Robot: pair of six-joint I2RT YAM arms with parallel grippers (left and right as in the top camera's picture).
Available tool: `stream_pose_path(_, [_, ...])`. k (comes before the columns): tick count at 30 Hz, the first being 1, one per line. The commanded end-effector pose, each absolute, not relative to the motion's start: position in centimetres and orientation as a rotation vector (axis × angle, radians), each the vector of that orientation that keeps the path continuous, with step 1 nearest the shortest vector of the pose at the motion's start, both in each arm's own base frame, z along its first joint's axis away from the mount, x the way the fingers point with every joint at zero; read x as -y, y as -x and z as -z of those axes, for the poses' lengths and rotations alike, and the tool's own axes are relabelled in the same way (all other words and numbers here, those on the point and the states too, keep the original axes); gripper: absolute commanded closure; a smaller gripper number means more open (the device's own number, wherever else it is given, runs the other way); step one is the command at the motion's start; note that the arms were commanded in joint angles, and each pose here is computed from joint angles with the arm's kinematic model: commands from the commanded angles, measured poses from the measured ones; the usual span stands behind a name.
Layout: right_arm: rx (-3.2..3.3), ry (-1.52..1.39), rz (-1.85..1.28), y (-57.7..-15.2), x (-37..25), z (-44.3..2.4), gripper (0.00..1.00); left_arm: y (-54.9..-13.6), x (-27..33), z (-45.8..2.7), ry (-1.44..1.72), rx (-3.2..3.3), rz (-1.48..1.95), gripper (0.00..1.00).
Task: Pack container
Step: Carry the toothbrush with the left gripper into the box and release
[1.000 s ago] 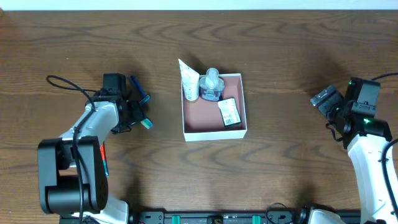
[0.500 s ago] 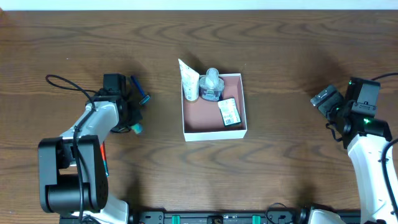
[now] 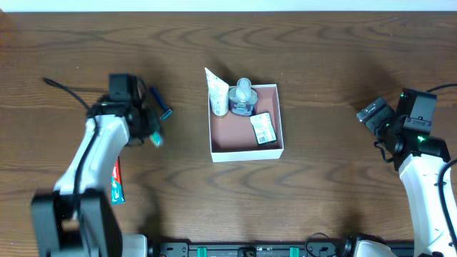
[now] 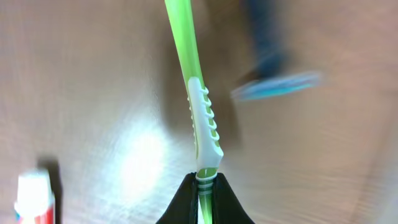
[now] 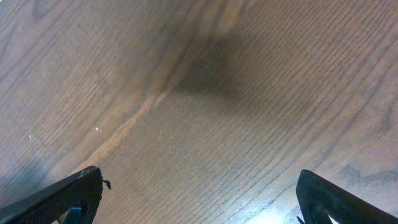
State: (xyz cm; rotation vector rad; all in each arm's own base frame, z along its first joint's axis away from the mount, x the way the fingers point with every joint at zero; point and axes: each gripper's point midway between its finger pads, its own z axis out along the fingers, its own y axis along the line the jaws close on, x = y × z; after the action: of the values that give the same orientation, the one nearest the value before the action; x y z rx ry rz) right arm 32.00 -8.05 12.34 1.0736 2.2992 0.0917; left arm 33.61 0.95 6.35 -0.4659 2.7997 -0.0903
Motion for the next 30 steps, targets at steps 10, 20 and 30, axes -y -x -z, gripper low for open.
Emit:
stream_pose_path(10, [-2.274,-1.091,-0.083,-32.1,8.5,-12.9,0.01,-30.8,14.2,-26.8,-0.791,-2.054,0.378,0.94])
stream_pose_path(20, [-2.274,-1.091,-0.083,-32.1,8.5,-12.9,0.01,-25.5,21.1,-25.5,-1.556,-1.611,0.224,0.94])
stream_pose_path(30, [-2.274,-1.091,-0.083,-32.2,8.5,-12.9,0.01,-27.5,24.1,-17.6,-1.804,-1.647,0.248,0.94])
